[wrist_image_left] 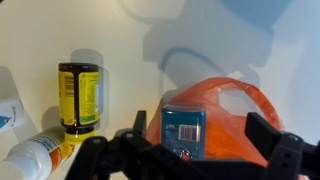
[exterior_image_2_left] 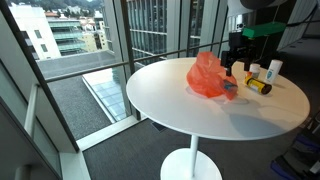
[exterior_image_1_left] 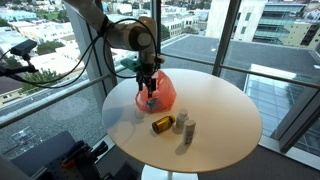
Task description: Put the blue box in the plastic
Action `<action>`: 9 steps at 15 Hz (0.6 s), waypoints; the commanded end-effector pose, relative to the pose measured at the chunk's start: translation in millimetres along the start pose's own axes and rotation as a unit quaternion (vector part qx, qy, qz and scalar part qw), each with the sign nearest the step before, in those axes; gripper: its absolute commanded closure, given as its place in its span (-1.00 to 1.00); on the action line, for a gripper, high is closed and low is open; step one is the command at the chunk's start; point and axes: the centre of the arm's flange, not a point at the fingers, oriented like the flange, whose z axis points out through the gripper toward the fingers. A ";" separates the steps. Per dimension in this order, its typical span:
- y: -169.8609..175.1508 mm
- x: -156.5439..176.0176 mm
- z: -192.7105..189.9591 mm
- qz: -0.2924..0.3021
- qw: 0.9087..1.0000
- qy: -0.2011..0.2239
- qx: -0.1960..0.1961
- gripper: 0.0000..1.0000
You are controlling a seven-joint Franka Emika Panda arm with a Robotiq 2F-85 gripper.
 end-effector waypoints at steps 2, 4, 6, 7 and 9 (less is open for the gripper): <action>11.0 -26.3 -39.1 -0.025 0.999 -0.028 -0.013 -1.00; 17.5 -39.7 -56.2 -0.030 0.999 -0.033 -0.019 -1.00; 24.0 -53.3 -73.2 -0.031 0.999 -0.034 -0.026 -1.00; 26.7 -59.3 -80.9 -0.032 0.999 -0.034 -0.027 -1.00; 31.9 -72.1 -96.0 -0.032 0.999 -0.032 -0.030 -1.00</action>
